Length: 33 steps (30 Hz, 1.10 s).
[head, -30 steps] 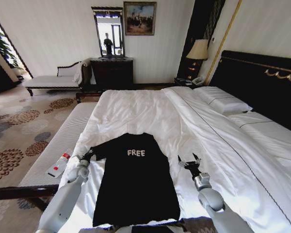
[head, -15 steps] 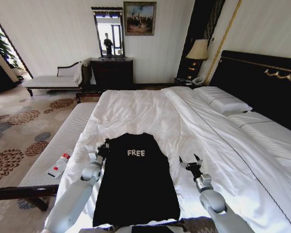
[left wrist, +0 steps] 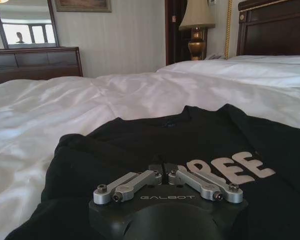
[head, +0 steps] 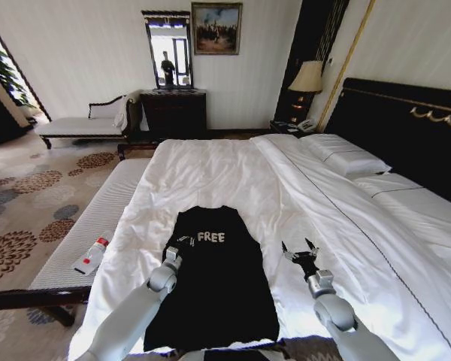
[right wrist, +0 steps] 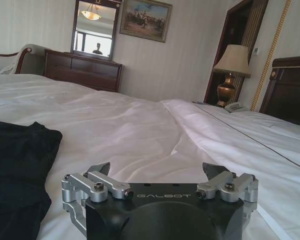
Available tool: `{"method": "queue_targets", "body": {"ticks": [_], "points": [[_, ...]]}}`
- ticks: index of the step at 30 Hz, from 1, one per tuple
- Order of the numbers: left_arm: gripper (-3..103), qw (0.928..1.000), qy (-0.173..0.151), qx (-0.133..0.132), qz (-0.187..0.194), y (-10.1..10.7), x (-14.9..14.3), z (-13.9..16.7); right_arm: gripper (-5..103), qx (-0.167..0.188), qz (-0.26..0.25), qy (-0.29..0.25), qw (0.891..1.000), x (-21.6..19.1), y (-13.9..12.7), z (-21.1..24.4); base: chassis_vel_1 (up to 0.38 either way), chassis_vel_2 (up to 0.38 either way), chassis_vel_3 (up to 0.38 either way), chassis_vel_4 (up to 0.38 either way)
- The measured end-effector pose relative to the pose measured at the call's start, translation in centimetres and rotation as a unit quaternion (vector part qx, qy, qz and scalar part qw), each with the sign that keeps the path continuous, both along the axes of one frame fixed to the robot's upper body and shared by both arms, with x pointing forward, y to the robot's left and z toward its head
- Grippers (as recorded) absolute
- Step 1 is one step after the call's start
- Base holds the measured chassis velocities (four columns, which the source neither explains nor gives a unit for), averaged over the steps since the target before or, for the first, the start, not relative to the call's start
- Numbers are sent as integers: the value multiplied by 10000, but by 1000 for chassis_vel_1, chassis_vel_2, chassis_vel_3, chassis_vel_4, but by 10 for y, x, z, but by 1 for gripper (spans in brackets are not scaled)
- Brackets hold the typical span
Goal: Fold the clothes on the bed.
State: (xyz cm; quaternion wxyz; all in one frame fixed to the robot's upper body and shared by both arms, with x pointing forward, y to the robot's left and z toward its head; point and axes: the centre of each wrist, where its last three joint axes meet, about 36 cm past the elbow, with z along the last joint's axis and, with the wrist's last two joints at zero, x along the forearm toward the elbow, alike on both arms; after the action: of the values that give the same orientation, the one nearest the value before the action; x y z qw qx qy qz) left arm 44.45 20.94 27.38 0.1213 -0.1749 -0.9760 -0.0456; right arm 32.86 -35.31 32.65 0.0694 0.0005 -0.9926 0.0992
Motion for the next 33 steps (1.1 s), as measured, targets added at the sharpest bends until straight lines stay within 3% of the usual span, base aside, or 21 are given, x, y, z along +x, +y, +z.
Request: {"method": "queue_targets", "body": {"ticks": [8,14,16,18,22,24,27,29,32,33], "points": [[1,9999,141,74,13,2,-14,-12,100,23,25,-29,10000,3,1,1,0,0,0,0],[0,9993,221,119,277,-3,-15,-15,100,64,69,-59,9999,5,6,2,0,0,0,0],[10,9988,261,141,387,-2,-14,-13,100,66,64,-51,9999,3,6,2,0,0,0,0],[10,9985,272,135,447,-3,-13,-11,100,66,59,-45,10000,3,6,2,0,0,0,0],[32,9980,202,30,593,-4,-12,7,100,88,64,-43,9999,1,10,0,0,0,0,0],[32,9980,191,15,610,-3,-13,11,100,98,73,-39,9999,1,11,-1,0,0,0,0],[47,9978,184,-3,638,-2,-26,20,100,152,96,-30,9998,2,19,-5,0,0,0,0],[47,9978,188,-4,633,-2,-29,21,100,171,97,-27,9998,2,21,-6,0,0,0,0],[70,9977,185,-81,653,2,-44,28,100,220,131,-3,9997,1,30,-11,0,0,0,0],[70,9972,213,-170,703,3,-46,32,100,238,134,-9,9996,1,32,-12,0,0,0,0]]}}
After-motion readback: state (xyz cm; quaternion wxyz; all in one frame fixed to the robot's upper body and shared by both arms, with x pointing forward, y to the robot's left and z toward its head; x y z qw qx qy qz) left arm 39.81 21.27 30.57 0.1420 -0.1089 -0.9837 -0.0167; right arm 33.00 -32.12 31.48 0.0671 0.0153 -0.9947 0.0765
